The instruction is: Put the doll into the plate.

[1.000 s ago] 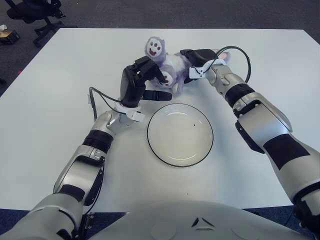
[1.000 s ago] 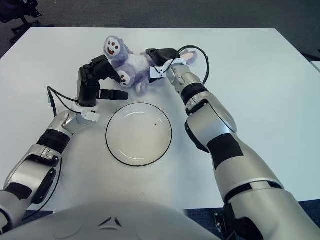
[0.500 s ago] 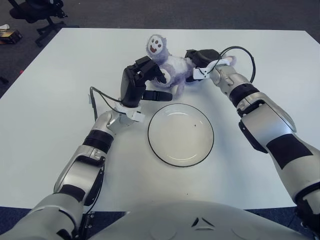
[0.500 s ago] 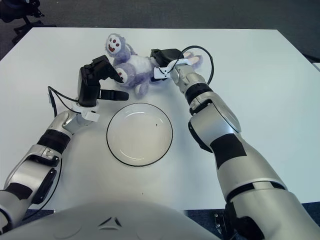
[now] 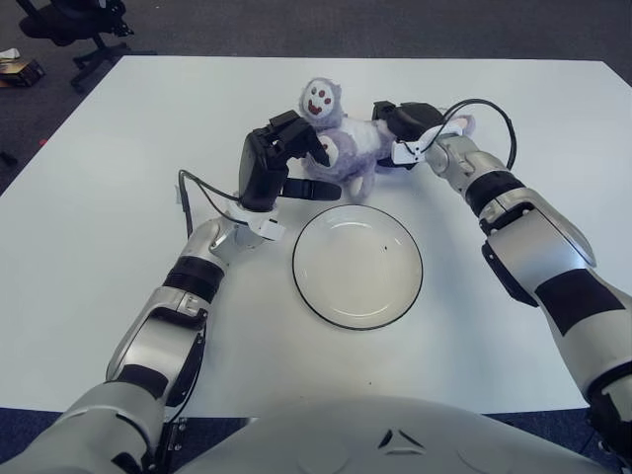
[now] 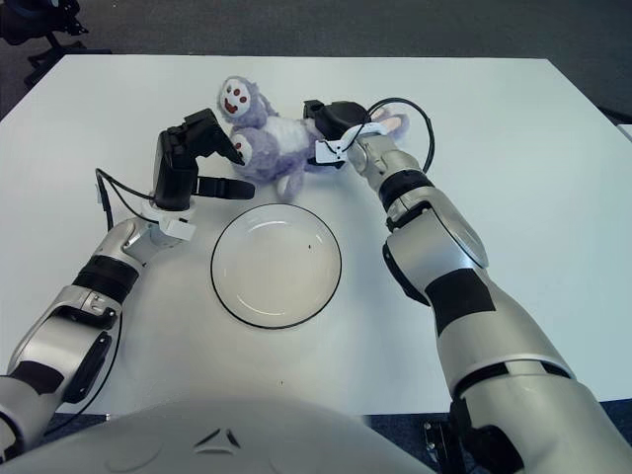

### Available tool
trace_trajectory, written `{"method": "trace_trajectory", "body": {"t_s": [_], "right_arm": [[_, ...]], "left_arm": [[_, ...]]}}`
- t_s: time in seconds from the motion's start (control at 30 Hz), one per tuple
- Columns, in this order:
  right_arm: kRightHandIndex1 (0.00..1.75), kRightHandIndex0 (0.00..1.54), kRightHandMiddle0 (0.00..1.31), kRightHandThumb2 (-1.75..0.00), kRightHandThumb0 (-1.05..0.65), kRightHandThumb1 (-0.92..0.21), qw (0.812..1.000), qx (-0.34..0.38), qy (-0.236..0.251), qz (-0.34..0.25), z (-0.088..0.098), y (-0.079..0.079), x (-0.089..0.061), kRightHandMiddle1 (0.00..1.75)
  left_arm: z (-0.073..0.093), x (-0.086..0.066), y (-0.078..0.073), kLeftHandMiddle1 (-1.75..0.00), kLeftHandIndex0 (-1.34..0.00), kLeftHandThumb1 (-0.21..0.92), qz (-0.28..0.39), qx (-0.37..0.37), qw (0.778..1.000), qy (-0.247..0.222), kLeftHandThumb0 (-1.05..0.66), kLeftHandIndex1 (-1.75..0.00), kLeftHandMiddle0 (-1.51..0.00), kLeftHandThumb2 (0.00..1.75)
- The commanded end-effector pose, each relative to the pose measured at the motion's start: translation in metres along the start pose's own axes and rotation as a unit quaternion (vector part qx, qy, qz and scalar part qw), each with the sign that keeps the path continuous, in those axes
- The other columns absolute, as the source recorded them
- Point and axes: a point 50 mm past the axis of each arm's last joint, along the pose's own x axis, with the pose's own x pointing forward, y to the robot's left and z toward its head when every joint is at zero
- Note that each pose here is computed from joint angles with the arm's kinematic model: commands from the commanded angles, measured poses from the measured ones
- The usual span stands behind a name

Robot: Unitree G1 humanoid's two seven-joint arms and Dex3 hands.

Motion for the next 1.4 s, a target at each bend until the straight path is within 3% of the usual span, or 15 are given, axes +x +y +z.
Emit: {"method": "trace_trajectory", "body": {"t_s": [0.0,0.13,0.7,0.93,1.03,1.37], "right_arm": [[1.72,0.57,0.41,-1.29,0.00,-0.34,0.999,0.009,0.019,0.036,-0.014,0.024,-0.014,1.75],[1.71,0.57,0.41,-1.29,0.00,-0.34,1.000,0.021,0.001,-0.006,-0.014,0.020,-0.017,1.75],[1.69,0.57,0.40,-1.27,0.00,-0.35,0.997,0.027,-0.028,-0.069,-0.015,0.012,-0.022,1.75],[1.69,0.57,0.39,-1.26,0.00,-0.36,0.992,0.019,-0.044,-0.113,-0.017,0.000,-0.024,1.75],[1.70,0.57,0.40,-1.26,0.00,-0.35,0.992,0.023,-0.046,-0.111,-0.019,-0.012,-0.022,1.75],[1.69,0.58,0.41,-1.28,0.00,-0.34,0.992,0.053,-0.050,-0.100,-0.021,-0.033,-0.020,1.75]], "left_arm": [[-0.001,0.000,0.001,-1.75,-0.71,0.77,-0.001,0.000,1.000,0.004,-0.12,-1.75,-0.95,0.42],[-0.001,0.000,0.002,-1.75,-0.71,0.78,0.000,0.002,1.000,0.004,-0.12,-1.75,-0.95,0.42],[-0.007,0.001,0.010,-1.75,-0.70,0.78,0.017,0.003,1.000,0.013,-0.12,-1.75,-0.93,0.41],[-0.023,-0.006,0.025,-1.75,-0.70,0.79,0.030,-0.008,0.995,0.090,-0.12,-1.75,-0.93,0.41],[-0.037,-0.013,0.035,-1.75,-0.70,0.82,0.041,0.004,0.989,0.141,-0.13,-1.75,-0.93,0.38],[-0.064,-0.027,0.055,-1.75,-0.74,0.92,0.072,0.022,0.971,0.228,-0.20,-1.75,-0.92,0.25]]}}
